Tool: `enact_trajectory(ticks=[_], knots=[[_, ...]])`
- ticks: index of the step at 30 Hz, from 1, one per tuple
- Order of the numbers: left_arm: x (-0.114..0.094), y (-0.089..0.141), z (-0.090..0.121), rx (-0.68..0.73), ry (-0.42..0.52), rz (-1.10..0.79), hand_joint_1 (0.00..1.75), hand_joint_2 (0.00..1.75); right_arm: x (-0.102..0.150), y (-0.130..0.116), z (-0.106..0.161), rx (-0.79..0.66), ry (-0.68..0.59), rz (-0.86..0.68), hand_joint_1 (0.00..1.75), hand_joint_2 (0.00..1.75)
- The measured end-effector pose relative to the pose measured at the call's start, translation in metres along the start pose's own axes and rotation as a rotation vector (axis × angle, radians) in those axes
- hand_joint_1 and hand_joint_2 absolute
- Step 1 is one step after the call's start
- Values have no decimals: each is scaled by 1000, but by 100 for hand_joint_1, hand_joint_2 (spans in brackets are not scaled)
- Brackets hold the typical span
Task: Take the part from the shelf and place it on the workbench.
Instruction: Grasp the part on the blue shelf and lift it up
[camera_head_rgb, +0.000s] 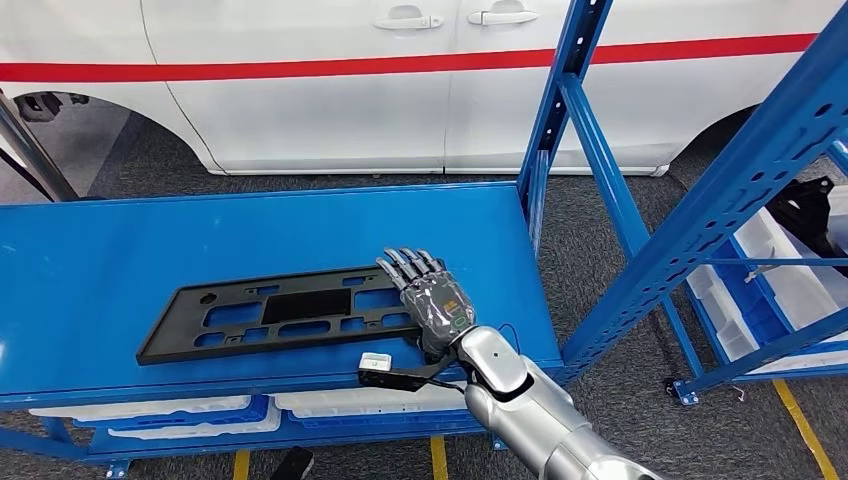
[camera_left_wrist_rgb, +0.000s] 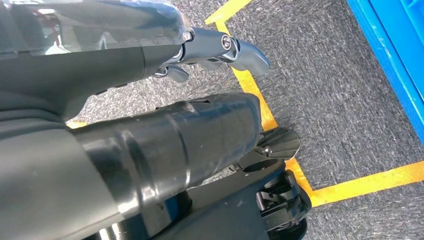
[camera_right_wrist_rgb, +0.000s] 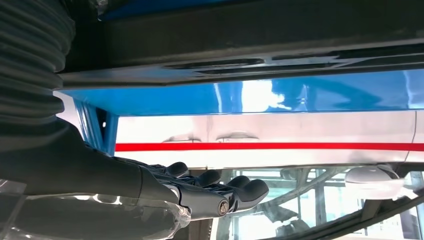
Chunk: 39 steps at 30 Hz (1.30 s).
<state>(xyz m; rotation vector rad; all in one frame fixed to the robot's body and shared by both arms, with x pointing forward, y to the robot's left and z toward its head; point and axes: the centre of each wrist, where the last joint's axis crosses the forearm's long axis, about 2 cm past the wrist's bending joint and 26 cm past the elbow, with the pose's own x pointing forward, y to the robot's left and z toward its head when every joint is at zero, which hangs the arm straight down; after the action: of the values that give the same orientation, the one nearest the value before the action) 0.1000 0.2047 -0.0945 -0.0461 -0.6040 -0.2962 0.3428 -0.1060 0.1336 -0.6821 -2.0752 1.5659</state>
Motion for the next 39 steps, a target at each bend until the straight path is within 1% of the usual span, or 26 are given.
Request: enact_trajectory(ticks=[5, 6, 7, 9, 10, 11, 12, 21, 27, 39], knots=[[0, 0, 0, 0, 0, 0, 0, 0, -1, 1, 1, 6, 12, 13, 0, 175], [0, 0, 0, 0, 0, 0, 0, 0, -2, 2, 1, 7, 20, 20, 10, 175], [0, 0, 0, 0, 0, 0, 0, 0, -2, 2, 1, 8, 31, 28, 45, 175], [0, 0, 0, -1, 0, 0, 0, 0, -3, 3, 2, 7, 48, 46, 130, 175], [0, 0, 0, -1, 0, 0, 0, 0, -4, 3, 2, 7, 53, 53, 164, 175], [0, 0, 0, -1, -1, 0, 0, 0, -4, 4, 2, 9, 58, 58, 172, 175], [0, 0, 0, 0, -1, 1, 0, 0, -5, 4, 3, 13, 62, 62, 175, 175], [-1, 1, 0, 4, -3, 2, 0, 0, -9, 9, 6, 46, 79, 71, 175, 175], [-1, 1, 0, 5, -7, 7, 0, 0, -9, 9, 7, 14, 72, 84, 175, 175], [-1, 1, 0, 6, -7, 9, 0, 0, -10, 8, 7, -2, 64, 92, 175, 175]])
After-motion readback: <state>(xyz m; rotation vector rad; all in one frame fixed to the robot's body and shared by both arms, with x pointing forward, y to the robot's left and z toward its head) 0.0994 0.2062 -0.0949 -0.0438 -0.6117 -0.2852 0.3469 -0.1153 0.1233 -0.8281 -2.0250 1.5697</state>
